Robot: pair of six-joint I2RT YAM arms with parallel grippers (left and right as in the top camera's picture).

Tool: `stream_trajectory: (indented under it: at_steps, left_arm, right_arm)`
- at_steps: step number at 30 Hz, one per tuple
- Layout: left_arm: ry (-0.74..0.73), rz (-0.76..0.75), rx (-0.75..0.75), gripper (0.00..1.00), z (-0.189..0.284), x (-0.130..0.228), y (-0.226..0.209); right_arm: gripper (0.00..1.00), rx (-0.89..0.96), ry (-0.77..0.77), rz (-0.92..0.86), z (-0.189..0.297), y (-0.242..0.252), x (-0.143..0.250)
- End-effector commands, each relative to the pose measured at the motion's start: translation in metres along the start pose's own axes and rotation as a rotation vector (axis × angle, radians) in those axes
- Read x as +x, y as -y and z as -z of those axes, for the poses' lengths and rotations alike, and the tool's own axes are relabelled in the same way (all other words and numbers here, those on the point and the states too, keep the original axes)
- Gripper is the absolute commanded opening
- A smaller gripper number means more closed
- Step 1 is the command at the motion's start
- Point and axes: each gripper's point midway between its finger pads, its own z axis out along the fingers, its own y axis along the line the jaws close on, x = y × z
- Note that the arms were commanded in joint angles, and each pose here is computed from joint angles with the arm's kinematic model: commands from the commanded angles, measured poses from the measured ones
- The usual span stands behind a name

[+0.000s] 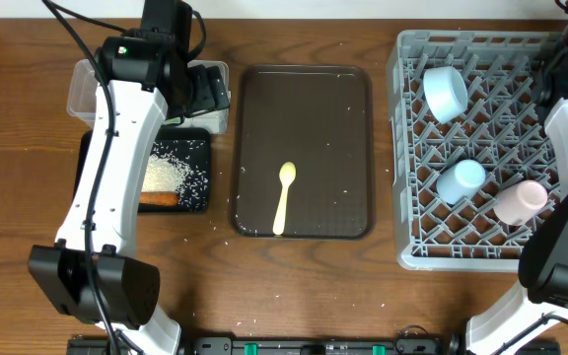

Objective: Sort waste into correct bins and load items into the dishwasher rack
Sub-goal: 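Lift the teal bowl with the right gripper and stand it in the rack, then reach the right gripper down to the yellow spoon and grasp it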

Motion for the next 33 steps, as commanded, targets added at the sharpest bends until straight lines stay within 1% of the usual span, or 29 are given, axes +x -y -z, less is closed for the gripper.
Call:
stream_trajectory:
  at_steps: [1, 6, 12, 18, 20, 22, 23, 25, 27, 28, 31, 33]
  left_arm:
    - [-0.003, 0.003, -0.016, 0.96, -0.002, 0.000, -0.003]
    - [-0.003, 0.003, -0.016, 0.96, -0.002, 0.000, -0.003]
    - [-0.003, 0.003, -0.016, 0.96, -0.002, 0.000, -0.003]
    - [-0.003, 0.003, -0.016, 0.96, -0.002, 0.000, -0.003]
    - [-0.003, 0.003, -0.016, 0.96, -0.002, 0.000, -0.003]
    - [-0.003, 0.003, -0.016, 0.96, -0.002, 0.000, -0.003]
    - [-0.003, 0.003, -0.016, 0.96, -0.002, 0.000, -0.003]
    - [-0.003, 0.003, -0.016, 0.96, -0.002, 0.000, -0.003]
    - [-0.003, 0.003, -0.016, 0.96, -0.002, 0.000, -0.003]
    - [-0.003, 0.003, -0.016, 0.96, -0.002, 0.000, -0.003]
    - [-0.003, 0.003, -0.015, 0.96, -0.002, 0.000, -0.003]
    - [-0.003, 0.003, -0.015, 0.96, -0.002, 0.000, -0.003]
  right_arm:
    - [0.01, -0.007, 0.027, 0.063, -0.004, 0.004, -0.003]
    - [0.01, -0.115, 0.070, 0.129, 0.002, -0.023, -0.008]
    - [0.01, -0.154, 0.079, 0.155, 0.007, -0.036, -0.011]
    - [0.05, -0.185, 0.149, 0.170, 0.030, -0.054, -0.035]
    - [0.14, -0.200, 0.185, 0.180, 0.044, -0.063, -0.048]
    - [0.18, -0.216, 0.219, 0.193, 0.060, -0.073, -0.060]
    - [0.25, -0.226, 0.237, 0.202, 0.069, -0.079, -0.066]
    - [0.34, -0.249, 0.266, 0.225, 0.085, -0.091, -0.075]
    - [0.48, -0.276, 0.285, 0.258, 0.101, -0.103, -0.080]
    - [0.52, -0.288, 0.292, 0.274, 0.107, -0.109, -0.081]
    - [0.58, -0.319, 0.303, 0.287, 0.122, -0.121, -0.084]
    - [0.65, -0.328, 0.300, 0.242, 0.124, -0.122, -0.085]
